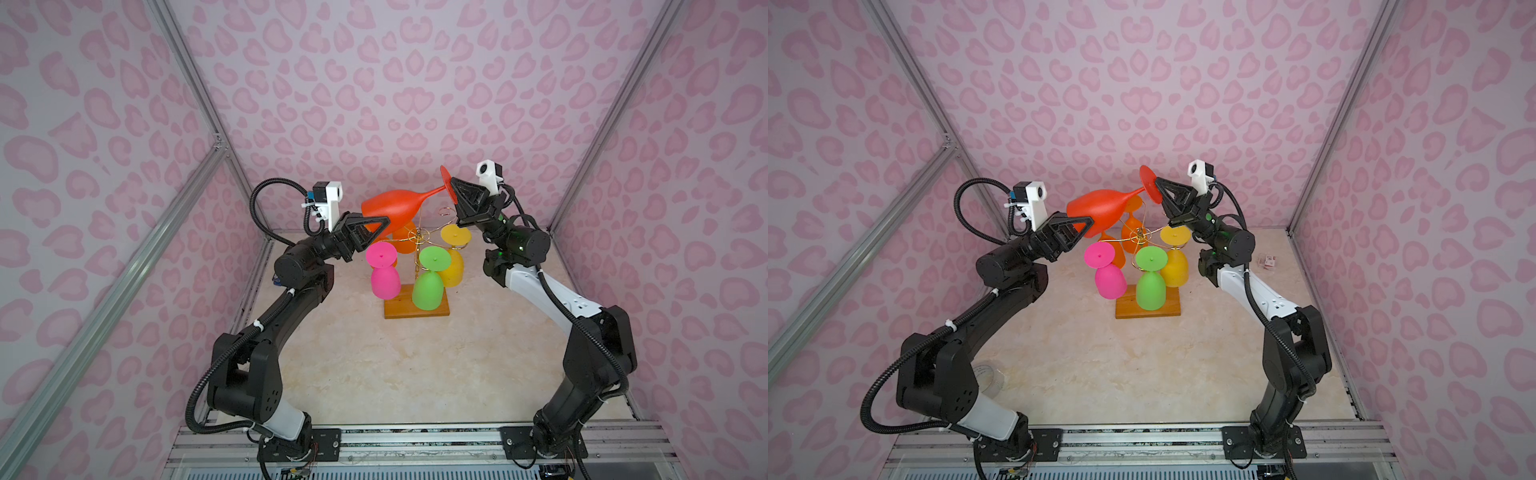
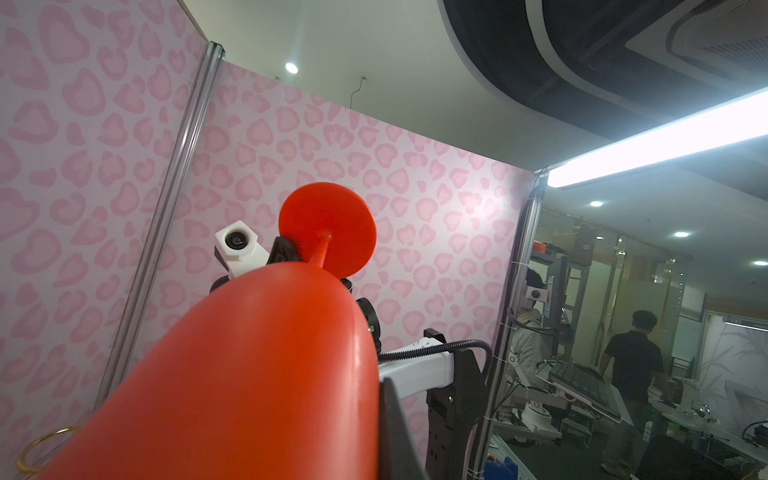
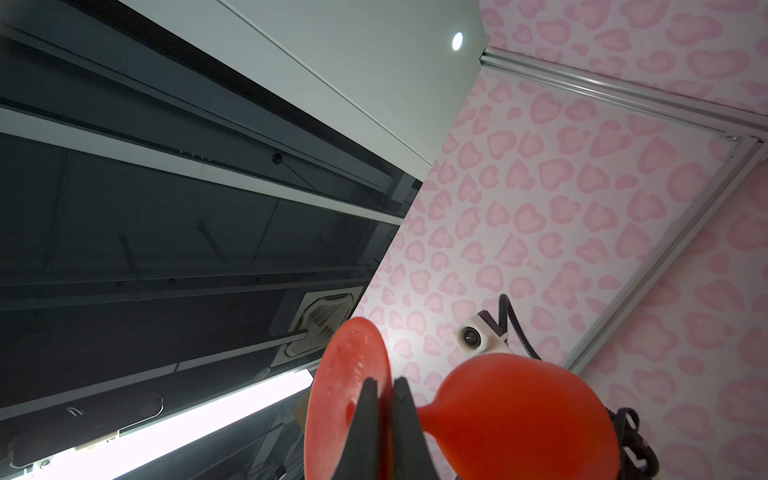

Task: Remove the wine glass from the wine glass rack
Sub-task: 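Grasp the red glass bowl with the left gripper, release right gripper, then lower the red glass upright onto the table with the left gripper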

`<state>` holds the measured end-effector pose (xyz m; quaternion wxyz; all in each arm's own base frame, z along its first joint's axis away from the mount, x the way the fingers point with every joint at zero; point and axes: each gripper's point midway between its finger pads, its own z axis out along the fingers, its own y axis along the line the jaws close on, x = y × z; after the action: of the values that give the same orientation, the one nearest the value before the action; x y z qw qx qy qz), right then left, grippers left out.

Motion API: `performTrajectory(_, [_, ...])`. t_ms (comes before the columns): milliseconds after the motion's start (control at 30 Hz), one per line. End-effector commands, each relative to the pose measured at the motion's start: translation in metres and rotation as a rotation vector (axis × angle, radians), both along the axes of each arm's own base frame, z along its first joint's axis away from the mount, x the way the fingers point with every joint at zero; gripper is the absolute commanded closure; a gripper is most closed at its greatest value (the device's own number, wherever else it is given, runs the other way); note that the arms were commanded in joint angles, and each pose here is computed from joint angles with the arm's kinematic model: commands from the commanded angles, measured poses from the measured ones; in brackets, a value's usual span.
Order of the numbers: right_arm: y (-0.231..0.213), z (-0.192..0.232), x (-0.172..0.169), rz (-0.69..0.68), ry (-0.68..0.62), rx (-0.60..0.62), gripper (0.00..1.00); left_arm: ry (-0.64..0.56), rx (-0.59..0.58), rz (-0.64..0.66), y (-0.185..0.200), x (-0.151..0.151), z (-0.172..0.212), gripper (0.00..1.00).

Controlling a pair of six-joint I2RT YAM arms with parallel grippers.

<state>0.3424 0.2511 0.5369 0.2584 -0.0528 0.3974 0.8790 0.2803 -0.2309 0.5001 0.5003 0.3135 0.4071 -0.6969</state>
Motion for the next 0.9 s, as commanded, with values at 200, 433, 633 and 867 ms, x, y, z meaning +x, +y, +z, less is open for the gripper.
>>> performTrajectory(200, [-0.031, -0.003, 0.002, -0.204, -0.157, -0.167, 0.60, -0.092, 0.065, -0.037, -0.009, -0.045, 0.014, 0.97])
performTrajectory(433, [-0.071, -0.028, 0.021, -0.477, -0.111, -0.424, 0.51, -0.103, 0.236, -0.016, -0.032, -0.060, -0.004, 0.98])
performTrajectory(633, [-0.132, -0.074, 0.016, -0.872, -0.042, -0.909, 0.43, -0.111, 0.458, 0.096, -0.047, -0.074, -0.037, 0.98])
performTrajectory(867, [-0.202, -0.107, 0.001, -1.137, 0.113, -1.118, 0.37, -0.147, 0.789, 0.163, -0.058, -0.100, -0.087, 0.97])
